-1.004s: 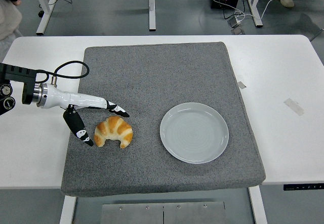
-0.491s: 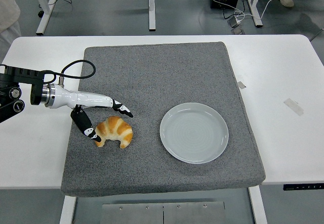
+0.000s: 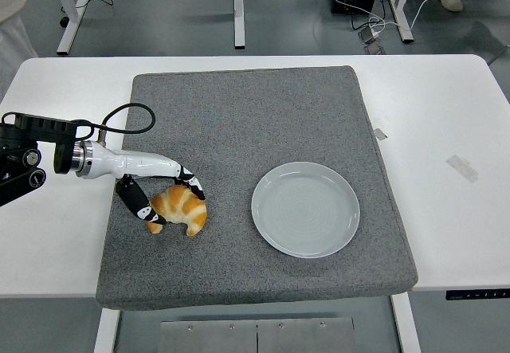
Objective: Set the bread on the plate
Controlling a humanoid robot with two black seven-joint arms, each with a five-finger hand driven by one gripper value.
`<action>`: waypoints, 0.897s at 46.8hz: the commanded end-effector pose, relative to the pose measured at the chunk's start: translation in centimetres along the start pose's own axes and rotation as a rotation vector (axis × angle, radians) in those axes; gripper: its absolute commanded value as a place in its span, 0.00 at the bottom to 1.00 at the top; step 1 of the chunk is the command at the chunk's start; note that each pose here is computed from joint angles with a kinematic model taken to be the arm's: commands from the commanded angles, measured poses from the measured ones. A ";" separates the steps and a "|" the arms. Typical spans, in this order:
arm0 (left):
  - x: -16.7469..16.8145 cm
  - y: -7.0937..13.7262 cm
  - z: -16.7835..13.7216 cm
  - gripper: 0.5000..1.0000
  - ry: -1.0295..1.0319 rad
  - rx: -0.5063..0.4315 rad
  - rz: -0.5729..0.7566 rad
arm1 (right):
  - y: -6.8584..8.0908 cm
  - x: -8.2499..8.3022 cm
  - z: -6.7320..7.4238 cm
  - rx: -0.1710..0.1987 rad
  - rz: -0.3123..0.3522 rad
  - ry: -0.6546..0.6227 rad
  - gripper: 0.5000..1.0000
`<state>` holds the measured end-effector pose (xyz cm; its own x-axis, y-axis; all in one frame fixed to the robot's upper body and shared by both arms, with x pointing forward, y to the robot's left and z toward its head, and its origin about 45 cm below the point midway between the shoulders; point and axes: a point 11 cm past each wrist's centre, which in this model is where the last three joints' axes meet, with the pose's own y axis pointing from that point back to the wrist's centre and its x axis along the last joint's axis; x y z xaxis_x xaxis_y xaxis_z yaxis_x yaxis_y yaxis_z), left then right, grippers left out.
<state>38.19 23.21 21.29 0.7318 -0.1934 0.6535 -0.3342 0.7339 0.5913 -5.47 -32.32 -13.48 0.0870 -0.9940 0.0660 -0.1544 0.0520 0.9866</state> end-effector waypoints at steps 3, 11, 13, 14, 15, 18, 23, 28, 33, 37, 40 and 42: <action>0.4 -0.3 0.1 0.36 -0.021 -0.001 0.013 | 0.0 0.0 0.0 0.002 -0.001 0.000 1.00; 1.6 -0.1 0.1 0.20 -0.042 0.005 0.036 | 0.0 0.0 0.0 0.002 -0.001 0.000 1.00; 1.8 -0.1 0.2 0.16 -0.044 0.004 0.039 | 0.0 0.0 0.0 0.002 -0.001 0.000 1.00; 1.8 0.0 0.2 0.15 -0.042 0.004 0.042 | 0.0 0.0 0.0 0.000 -0.001 0.000 1.00; 1.9 0.0 0.3 0.15 -0.040 0.001 0.045 | 0.0 -0.1 0.0 0.000 -0.003 -0.001 1.00; 2.3 0.0 0.4 0.13 -0.044 -0.001 0.050 | 0.0 -0.1 0.0 0.002 -0.003 -0.001 1.00; 2.8 0.1 0.7 0.13 -0.038 -0.011 0.067 | 0.0 -0.1 0.0 0.002 -0.003 0.001 1.00; 3.9 0.2 1.1 0.13 -0.016 -0.030 0.097 | 0.0 -0.1 0.0 0.002 -0.003 0.001 1.00; 5.4 0.5 1.8 0.13 0.008 -0.052 0.139 | 0.0 -0.1 0.0 0.002 -0.003 0.001 1.00; 6.8 0.9 2.4 0.13 0.007 -0.065 0.165 | 0.0 -0.1 0.0 0.000 -0.003 0.001 1.00; 7.6 0.8 3.0 0.13 -0.003 -0.076 0.173 | 0.0 -0.1 0.0 0.002 -0.003 0.001 1.00; 8.1 0.6 3.5 0.13 -0.013 -0.086 0.177 | 0.0 -0.1 0.0 0.000 -0.003 0.001 1.00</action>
<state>41.65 20.49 28.02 0.6664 -0.0616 0.7430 -0.4096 0.8025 0.4339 -5.48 -32.21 -13.49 0.0882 -0.9941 0.0629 -0.1545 0.0488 0.9868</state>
